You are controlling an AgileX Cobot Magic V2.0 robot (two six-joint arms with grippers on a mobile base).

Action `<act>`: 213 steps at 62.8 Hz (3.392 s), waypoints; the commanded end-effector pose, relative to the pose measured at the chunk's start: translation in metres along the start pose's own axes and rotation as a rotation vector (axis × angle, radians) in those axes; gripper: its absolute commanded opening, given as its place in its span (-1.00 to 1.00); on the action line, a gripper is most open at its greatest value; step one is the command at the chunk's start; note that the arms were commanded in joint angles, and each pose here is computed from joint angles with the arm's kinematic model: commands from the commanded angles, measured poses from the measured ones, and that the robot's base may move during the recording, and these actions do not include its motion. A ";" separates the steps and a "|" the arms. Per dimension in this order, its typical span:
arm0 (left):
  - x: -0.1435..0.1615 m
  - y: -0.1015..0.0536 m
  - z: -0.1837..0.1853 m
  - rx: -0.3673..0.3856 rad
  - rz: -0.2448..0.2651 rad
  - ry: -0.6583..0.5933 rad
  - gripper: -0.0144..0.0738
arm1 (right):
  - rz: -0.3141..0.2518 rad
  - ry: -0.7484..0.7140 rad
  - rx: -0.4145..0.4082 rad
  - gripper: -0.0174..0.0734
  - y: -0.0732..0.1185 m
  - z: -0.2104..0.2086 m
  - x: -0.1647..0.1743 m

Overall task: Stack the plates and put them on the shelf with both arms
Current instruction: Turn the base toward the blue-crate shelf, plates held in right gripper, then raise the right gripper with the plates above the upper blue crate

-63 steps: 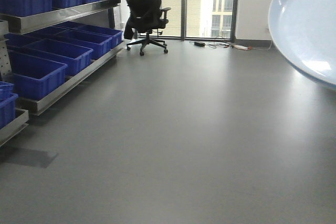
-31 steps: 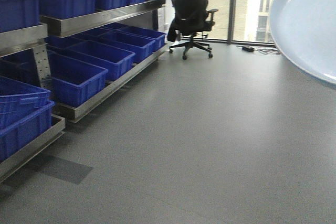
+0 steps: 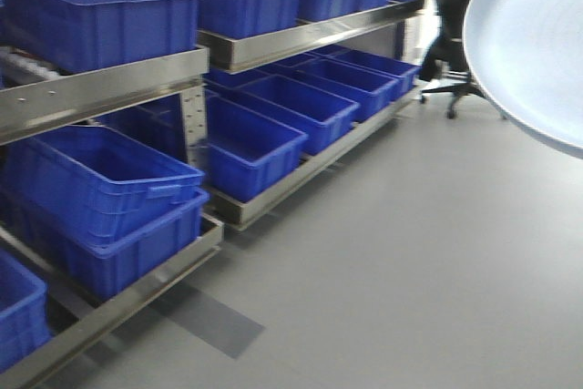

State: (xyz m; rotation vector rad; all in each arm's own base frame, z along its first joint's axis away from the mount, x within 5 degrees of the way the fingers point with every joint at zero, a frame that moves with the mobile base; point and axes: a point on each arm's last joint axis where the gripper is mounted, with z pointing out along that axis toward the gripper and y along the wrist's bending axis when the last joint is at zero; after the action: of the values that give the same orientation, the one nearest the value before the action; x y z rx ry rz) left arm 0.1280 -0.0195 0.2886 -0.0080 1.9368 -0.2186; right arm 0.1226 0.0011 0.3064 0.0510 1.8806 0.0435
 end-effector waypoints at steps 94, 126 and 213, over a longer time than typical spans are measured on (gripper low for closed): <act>-0.016 -0.002 -0.003 0.013 -0.012 -0.111 -0.47 | -0.008 -0.136 -0.008 -0.51 0.001 -0.004 -0.020; -0.016 -0.002 -0.003 0.013 -0.012 -0.111 -0.47 | -0.008 -0.136 -0.008 -0.51 0.001 -0.004 -0.020; -0.016 -0.002 -0.003 0.013 -0.012 -0.111 -0.47 | -0.008 -0.136 -0.008 -0.51 0.001 -0.004 -0.020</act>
State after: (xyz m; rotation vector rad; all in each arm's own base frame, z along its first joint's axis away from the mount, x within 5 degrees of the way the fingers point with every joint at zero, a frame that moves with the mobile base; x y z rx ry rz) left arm 0.1280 -0.0195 0.2886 -0.0080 1.9368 -0.2186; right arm 0.1226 0.0011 0.3064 0.0510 1.8806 0.0435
